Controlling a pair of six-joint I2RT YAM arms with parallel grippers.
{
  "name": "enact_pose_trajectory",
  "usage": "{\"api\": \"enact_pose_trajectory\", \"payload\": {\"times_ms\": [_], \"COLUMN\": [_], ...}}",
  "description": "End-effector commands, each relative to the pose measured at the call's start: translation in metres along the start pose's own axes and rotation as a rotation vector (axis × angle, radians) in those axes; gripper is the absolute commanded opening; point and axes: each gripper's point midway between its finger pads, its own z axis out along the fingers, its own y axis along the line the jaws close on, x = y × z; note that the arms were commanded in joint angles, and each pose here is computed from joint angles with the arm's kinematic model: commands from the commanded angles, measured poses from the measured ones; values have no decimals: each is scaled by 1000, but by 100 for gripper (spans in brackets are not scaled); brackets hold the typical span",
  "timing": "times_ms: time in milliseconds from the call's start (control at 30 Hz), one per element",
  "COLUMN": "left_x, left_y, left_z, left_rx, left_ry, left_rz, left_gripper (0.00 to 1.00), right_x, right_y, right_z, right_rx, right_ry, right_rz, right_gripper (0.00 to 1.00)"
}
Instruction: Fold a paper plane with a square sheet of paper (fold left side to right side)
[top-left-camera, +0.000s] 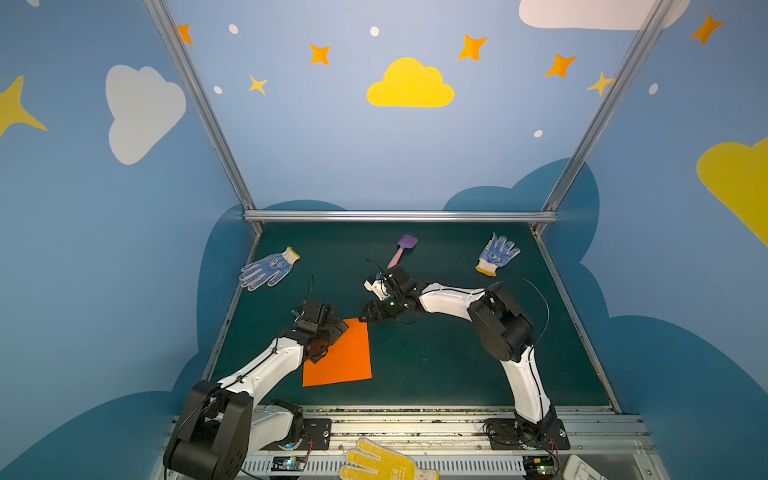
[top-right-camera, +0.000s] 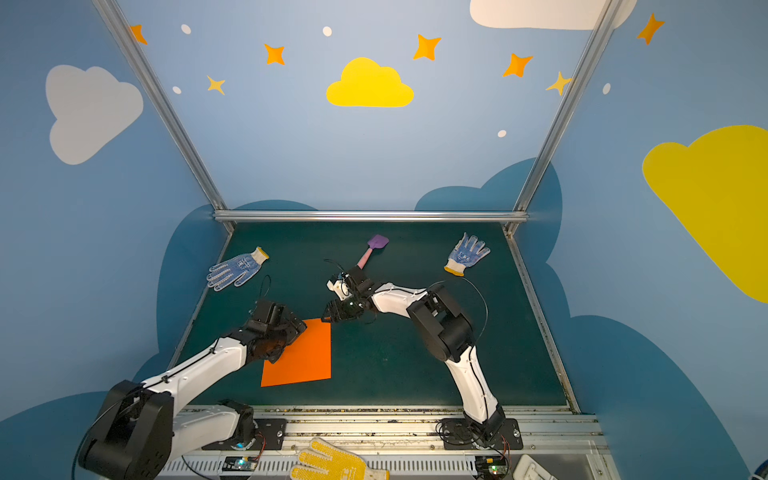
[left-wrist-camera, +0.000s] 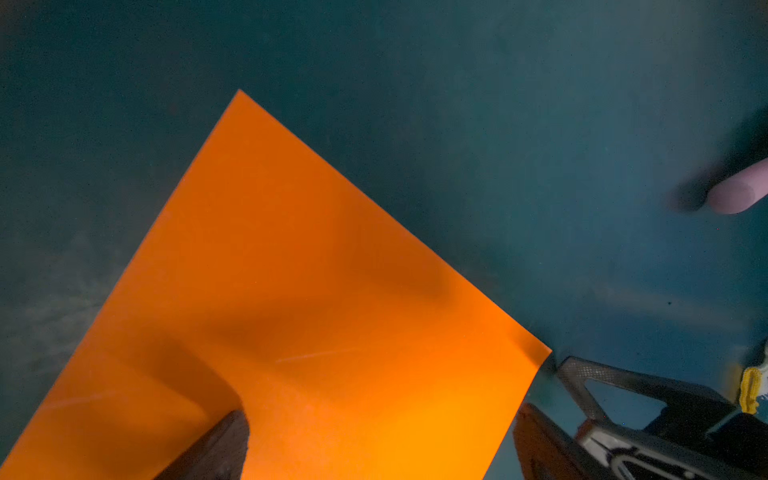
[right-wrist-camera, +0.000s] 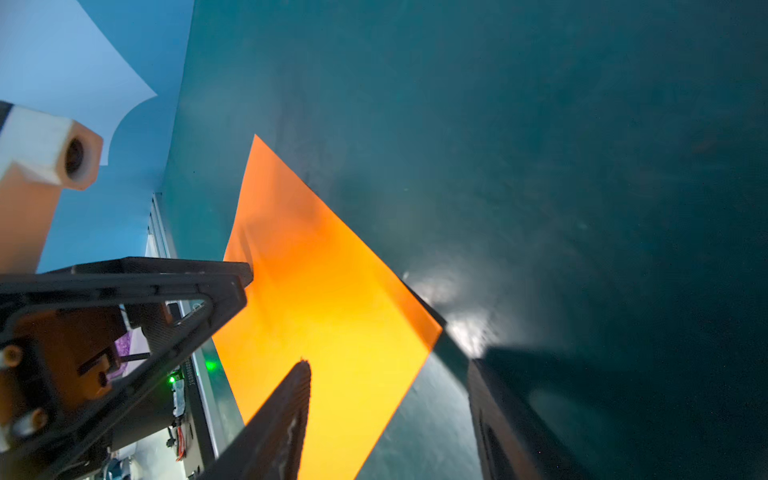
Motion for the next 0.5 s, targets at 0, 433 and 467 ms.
{"api": "enact_pose_trajectory", "payload": {"times_ms": [0,433,467], "left_x": [16,18,19], "left_y": [38,37,38], "left_z": [15,16,17], "left_rx": [-111,-106,-108], "left_ry": [49,60,62], "left_rz": [-7,0,0], "left_gripper": [100,100,100], "right_x": [23,27,24], "right_y": [-3,-15,-20], "right_z": [17,19,16], "right_rx": [11,47,60], "right_ry": [77,37,29], "right_rz": [-7,4,8], "right_gripper": [60,57,58]}}
